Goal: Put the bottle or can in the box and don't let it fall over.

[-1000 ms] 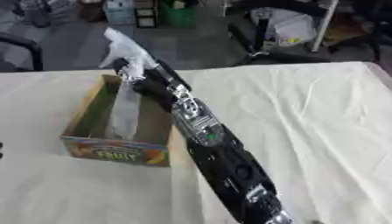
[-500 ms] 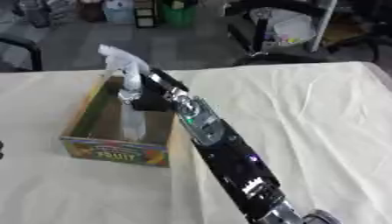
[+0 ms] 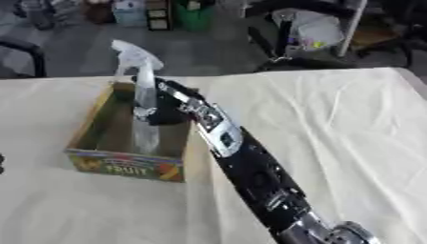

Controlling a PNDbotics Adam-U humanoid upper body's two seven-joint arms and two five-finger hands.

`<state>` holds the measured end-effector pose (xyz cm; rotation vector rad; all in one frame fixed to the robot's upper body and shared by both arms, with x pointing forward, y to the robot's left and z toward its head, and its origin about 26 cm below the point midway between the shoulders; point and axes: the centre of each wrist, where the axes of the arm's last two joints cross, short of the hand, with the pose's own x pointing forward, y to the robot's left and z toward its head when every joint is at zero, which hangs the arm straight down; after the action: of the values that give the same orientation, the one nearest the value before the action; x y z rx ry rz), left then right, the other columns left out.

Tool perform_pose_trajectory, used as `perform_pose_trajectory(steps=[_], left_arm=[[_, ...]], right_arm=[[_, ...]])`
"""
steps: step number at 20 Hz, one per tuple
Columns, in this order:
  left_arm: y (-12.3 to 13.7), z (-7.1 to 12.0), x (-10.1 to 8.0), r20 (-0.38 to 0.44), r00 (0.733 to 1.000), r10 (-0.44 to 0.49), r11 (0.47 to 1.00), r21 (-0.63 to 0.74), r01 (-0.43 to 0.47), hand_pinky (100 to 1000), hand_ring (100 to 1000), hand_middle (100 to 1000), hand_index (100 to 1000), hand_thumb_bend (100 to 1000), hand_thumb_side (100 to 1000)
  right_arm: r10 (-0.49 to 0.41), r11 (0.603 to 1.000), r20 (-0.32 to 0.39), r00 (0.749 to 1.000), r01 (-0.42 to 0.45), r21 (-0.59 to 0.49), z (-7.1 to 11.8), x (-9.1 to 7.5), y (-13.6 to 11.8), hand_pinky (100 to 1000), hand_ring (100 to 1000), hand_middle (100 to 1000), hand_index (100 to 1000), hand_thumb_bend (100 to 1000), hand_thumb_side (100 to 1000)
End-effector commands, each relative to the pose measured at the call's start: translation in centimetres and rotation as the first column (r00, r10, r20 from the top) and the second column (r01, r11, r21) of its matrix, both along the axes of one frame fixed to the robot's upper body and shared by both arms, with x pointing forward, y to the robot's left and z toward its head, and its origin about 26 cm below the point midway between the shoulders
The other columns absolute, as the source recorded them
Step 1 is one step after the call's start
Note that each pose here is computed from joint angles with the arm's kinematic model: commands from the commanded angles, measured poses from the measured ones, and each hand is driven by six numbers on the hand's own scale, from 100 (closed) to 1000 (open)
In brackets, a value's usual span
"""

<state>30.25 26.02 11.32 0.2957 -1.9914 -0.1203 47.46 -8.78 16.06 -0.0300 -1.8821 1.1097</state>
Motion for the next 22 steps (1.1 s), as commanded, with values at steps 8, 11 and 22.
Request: perform_pose_trajectory(steps=[8,11,22], left_arm=[[0.8,0.1,-0.2,0.001,1.0,0.028,0.999,0.019,-0.028,668,658,710,817,601,624],[0.9,0.0,-0.3,-0.003,0.999,0.035,0.999,0.022,-0.035,668,658,710,817,599,624],[2.3,-0.2,-0.7,-0.004,0.995,0.1,0.994,0.034,-0.1,668,658,709,817,597,624]], right_arm=[[-0.047,0.998,0.281,0.959,0.054,-0.015,7.6,0.8,-3.0,1000,1000,1000,1000,133,616],[-0.061,0.998,0.31,0.949,0.063,0.003,8.6,0.8,-3.9,1000,1000,1000,1000,126,604],[-0.189,0.851,0.265,0.946,0.023,0.524,8.0,-3.3,-13.6,973,1000,1000,1000,100,502]])
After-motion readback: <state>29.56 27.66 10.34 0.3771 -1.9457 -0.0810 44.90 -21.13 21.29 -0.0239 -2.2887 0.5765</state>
